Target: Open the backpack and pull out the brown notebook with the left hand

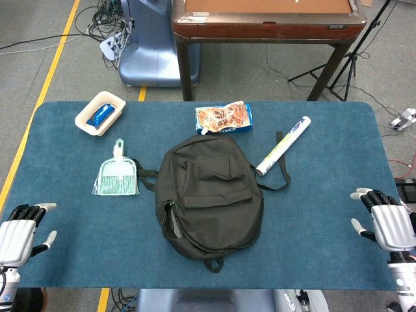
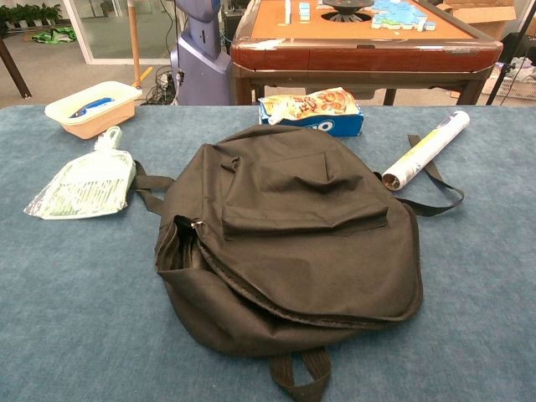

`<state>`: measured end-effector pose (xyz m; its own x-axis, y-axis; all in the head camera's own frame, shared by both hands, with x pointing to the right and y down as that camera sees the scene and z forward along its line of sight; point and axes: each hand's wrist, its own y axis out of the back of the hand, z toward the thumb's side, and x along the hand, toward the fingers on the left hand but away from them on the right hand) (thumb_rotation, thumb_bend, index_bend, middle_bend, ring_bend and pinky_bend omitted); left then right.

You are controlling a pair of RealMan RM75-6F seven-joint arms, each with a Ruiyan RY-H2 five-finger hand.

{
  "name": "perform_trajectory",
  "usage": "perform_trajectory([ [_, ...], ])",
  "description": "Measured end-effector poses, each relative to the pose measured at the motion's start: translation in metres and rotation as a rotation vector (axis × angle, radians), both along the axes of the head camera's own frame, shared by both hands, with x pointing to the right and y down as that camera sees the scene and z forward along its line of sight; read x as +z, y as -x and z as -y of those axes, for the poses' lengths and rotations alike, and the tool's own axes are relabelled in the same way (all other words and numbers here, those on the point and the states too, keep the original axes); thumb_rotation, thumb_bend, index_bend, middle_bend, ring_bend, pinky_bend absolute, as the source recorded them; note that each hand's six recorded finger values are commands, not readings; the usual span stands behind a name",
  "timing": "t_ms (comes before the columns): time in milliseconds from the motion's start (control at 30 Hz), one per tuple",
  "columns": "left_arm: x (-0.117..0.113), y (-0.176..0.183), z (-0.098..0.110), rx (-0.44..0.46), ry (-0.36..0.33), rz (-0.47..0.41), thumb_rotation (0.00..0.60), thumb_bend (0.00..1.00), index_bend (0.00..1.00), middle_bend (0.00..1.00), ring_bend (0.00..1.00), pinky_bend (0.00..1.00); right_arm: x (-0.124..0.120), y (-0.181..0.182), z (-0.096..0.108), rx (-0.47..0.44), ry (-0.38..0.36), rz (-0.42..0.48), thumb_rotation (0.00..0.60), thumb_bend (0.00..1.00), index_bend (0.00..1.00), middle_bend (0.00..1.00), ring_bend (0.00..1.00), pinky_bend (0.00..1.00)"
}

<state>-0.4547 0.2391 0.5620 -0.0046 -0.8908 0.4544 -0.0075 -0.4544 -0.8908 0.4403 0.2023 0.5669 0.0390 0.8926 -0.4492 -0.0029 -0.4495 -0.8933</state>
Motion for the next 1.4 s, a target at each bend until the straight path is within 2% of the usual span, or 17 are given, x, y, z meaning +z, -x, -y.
perform_trajectory([
  [333, -0.003, -0.005, 0.002, 0.012, -0.023, -0.008, 0.6, 0.27, 0.27, 0.29, 0.27, 0.16, 0.001, 0.02, 0.002, -0.078, 0.039, 0.055, 0.6, 0.18, 0.35, 0.28, 0.23, 0.35],
  [633, -0.008, -0.007, 0.0, 0.013, -0.03, -0.01, 0.6, 0.27, 0.27, 0.29, 0.27, 0.16, 0.022, 0.077, 0.01, -0.275, 0.159, 0.15, 0.6, 0.13, 0.34, 0.28, 0.22, 0.34],
  [867, -0.012, -0.005, -0.002, 0.009, -0.032, -0.004, 0.6, 0.27, 0.27, 0.29, 0.27, 0.16, 0.054, 0.145, 0.007, -0.45, 0.298, 0.239, 0.6, 0.08, 0.08, 0.11, 0.03, 0.13],
  [967, -0.014, -0.004, -0.002, 0.005, -0.035, -0.002, 0.6, 0.27, 0.27, 0.29, 0.27, 0.16, 0.066, 0.177, 0.001, -0.51, 0.346, 0.286, 0.6, 0.06, 0.0, 0.03, 0.0, 0.05],
  [1133, -0.015, -0.003, -0.004, 0.0, -0.032, -0.006, 0.6, 0.27, 0.27, 0.29, 0.27, 0.16, 0.079, 0.214, -0.007, -0.555, 0.382, 0.348, 0.6, 0.04, 0.0, 0.0, 0.0, 0.0],
  [1400, -0.013, -0.002, -0.004, 0.0, -0.027, -0.014, 0.6, 0.27, 0.27, 0.29, 0.27, 0.16, 0.095, 0.257, -0.017, -0.582, 0.405, 0.417, 0.6, 0.03, 0.0, 0.0, 0.0, 0.0],
])
